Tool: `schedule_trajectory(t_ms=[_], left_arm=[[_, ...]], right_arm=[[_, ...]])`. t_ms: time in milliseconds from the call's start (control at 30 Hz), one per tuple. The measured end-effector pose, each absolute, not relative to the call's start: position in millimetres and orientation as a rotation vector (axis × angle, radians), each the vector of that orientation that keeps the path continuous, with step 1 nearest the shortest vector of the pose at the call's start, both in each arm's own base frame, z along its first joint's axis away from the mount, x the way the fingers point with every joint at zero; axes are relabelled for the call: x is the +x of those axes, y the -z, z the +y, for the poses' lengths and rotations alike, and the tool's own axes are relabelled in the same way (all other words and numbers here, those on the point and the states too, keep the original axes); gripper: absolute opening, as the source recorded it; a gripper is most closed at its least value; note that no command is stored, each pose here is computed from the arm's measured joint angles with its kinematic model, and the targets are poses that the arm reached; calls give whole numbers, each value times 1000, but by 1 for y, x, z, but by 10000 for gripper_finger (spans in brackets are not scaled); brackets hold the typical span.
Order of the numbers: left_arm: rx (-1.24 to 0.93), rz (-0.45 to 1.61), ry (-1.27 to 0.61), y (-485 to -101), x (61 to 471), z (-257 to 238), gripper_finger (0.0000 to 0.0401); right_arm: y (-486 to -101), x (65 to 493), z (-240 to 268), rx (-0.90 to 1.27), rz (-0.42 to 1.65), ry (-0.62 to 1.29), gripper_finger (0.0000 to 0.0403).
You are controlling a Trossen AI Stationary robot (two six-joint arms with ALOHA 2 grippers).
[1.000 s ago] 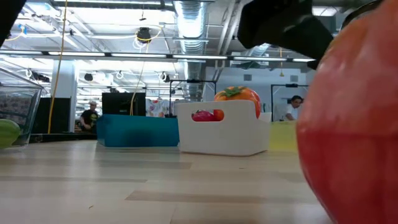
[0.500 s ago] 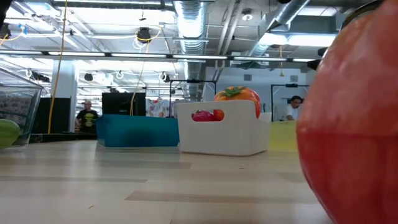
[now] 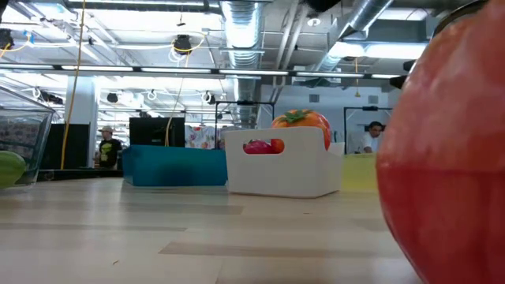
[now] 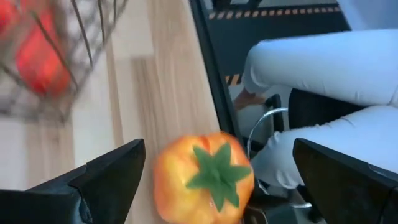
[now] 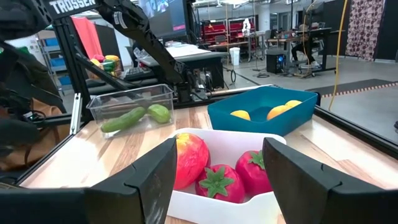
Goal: Sort produce into baskets
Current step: Put the orange tomato into the white bin
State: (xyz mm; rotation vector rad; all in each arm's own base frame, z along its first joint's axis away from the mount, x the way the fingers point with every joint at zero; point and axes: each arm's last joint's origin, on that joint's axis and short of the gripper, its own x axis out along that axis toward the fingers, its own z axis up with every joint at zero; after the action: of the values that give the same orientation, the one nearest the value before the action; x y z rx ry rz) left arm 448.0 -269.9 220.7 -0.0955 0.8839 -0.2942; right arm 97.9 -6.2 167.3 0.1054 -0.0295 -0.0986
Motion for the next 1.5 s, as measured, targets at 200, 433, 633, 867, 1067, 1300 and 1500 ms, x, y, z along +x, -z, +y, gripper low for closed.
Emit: schedule_trajectory(t_ms=[200,433,633,867,1067,1300,1500], left_arm=[[-188,932,241,-210,443,-275,393],[-204,928,176,-209,442,-274,393],[-190,943,147,-207,438,-276,393],[-171,930,105,-205,435,-279,393],[-169,933,99,-203,434,-280,393],[-170,930,105,-199,434,-284,393],[-196,968,139,-179,436,-290,393]], right_arm=[[-167,98,-6,105,-29,99,265],[-167,98,-6,105,-29,99,265],[-167,98,-6,105,-30,99,265],[-167,98,-6,105,-30,99,265],[-167,98,-6,105,-30,99,265],[-167,98,-6,105,-30,99,265],[-167,98,-6,106,-30,98,265]])
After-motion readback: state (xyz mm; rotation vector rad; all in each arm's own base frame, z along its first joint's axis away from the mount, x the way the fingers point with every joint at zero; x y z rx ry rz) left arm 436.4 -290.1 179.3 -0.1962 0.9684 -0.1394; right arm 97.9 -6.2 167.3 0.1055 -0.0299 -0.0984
